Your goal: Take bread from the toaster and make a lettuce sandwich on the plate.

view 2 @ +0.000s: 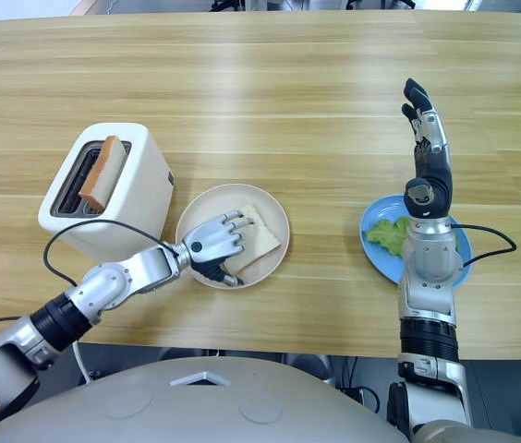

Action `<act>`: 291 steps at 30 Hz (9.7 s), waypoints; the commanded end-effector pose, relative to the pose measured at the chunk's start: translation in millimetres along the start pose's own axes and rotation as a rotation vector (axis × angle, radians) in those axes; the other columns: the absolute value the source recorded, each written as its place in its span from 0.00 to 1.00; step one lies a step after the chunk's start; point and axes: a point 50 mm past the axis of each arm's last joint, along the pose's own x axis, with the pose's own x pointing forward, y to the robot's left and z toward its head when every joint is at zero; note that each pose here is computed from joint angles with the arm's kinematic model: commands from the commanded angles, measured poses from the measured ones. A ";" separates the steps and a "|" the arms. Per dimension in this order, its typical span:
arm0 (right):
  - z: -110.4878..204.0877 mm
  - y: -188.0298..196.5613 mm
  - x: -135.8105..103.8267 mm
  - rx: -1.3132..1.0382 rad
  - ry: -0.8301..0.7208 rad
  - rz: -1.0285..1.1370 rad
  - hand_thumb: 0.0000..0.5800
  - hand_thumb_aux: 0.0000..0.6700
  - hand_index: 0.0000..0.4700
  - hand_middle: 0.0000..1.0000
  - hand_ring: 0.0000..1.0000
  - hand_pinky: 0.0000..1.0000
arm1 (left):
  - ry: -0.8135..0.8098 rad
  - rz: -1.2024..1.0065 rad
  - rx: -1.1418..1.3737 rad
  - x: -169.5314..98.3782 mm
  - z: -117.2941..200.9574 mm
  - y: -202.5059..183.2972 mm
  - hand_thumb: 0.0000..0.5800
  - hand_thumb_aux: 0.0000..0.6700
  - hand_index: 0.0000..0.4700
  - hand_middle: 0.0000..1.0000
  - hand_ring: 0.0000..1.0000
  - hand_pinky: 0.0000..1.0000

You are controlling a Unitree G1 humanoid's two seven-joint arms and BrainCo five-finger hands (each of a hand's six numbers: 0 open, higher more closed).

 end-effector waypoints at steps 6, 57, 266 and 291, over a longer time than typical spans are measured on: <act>0.8 -9.4 1.2 -0.043 0.001 0.011 0.00 0.00 0.00 0.00 0.00 0.00 | 0.210 0.385 -0.029 -13.7 -47.6 74.1 0.00 0.00 0.00 0.00 0.00 0.00; -61.1 -89.2 -49.9 -1.480 0.269 1.405 0.00 0.00 0.00 0.00 0.00 0.00 | 0.447 0.857 -0.631 -103.8 -74.5 87.7 0.00 0.00 0.00 0.00 0.00 0.00; -7.3 147.7 -79.6 -0.428 -0.130 1.293 0.00 0.00 0.00 0.00 0.00 0.00 | 0.469 0.875 -0.636 -70.1 -109.3 91.5 0.00 0.00 0.00 0.00 0.00 0.00; 39.5 64.2 -30.1 -0.371 -0.099 1.204 0.00 0.00 0.00 0.00 0.00 0.00 | 0.442 0.870 -0.634 -80.5 -111.3 105.1 0.00 0.00 0.00 0.00 0.00 0.00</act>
